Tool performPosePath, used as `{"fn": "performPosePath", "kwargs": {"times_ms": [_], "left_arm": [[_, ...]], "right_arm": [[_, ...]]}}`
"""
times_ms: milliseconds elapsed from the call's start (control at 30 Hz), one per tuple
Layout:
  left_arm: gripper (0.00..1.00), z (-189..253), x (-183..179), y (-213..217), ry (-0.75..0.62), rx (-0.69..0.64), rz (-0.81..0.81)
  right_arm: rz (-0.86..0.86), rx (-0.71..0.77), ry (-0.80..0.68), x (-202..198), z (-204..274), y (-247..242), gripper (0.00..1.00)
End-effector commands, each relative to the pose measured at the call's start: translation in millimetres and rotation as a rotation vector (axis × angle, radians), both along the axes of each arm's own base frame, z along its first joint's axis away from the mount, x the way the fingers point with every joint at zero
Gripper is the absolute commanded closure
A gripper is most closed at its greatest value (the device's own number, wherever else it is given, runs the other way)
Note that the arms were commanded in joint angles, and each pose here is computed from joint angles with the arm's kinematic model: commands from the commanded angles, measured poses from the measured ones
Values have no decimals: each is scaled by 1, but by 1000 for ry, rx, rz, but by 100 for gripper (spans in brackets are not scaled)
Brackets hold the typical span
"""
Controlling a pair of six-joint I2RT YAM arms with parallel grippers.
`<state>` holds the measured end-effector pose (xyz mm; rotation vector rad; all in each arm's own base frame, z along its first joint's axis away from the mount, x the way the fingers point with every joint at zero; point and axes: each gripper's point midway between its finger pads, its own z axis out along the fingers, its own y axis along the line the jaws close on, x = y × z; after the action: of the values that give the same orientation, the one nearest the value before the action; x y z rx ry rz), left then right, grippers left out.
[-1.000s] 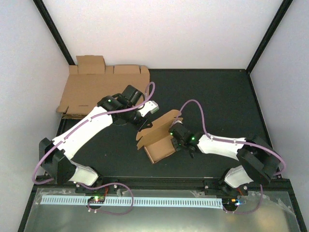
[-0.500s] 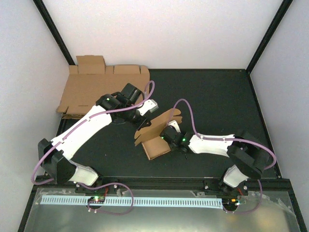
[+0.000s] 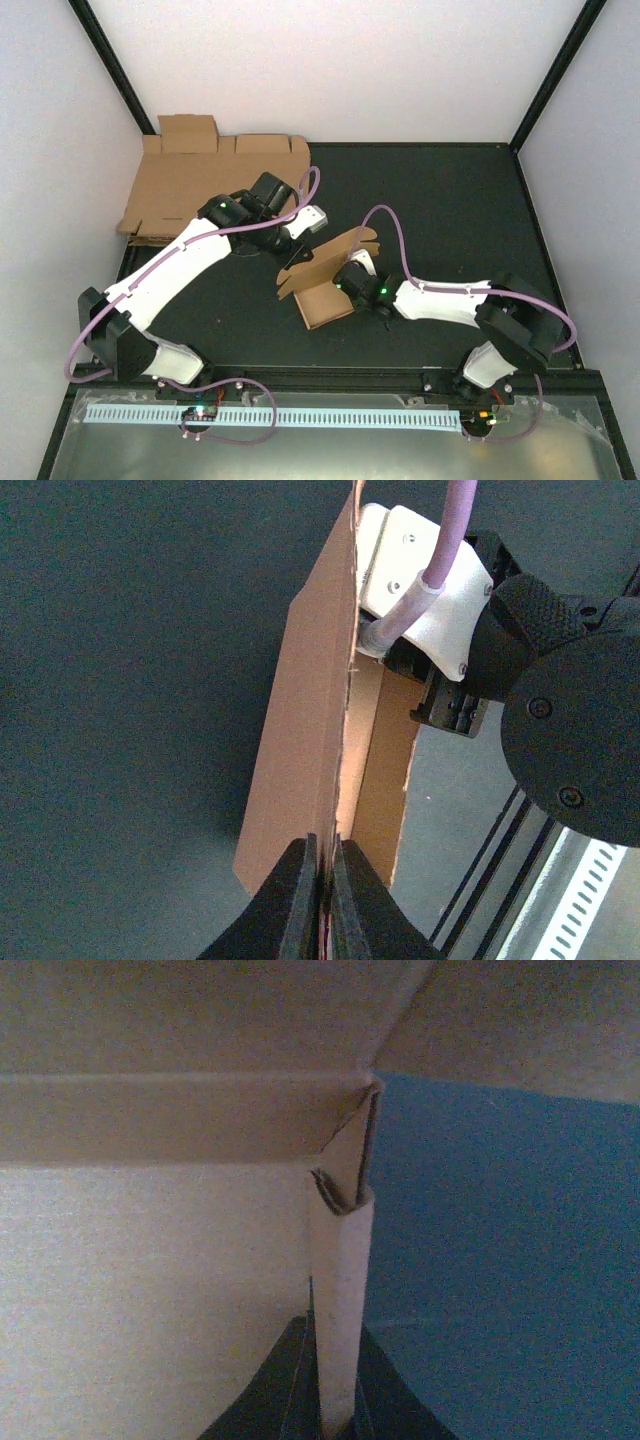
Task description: Fold the paper box
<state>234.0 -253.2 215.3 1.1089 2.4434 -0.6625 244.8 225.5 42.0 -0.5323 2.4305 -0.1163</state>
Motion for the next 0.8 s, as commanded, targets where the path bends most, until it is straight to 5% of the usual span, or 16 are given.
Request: {"fn": "performPosePath", "kwargs": {"times_ms": [0,467,767], "left_arm": [[91,17,-6,-4,-12,-47,-19],[25,52,8,13,-127,-178,149],[13,58,42,42,-177,-271,326]], "right_arm": [[14,15,-6,0,-2,1,91],[101,137,-34,-3,19,20,59],[103,249,-2,-14,43,12,33]]}}
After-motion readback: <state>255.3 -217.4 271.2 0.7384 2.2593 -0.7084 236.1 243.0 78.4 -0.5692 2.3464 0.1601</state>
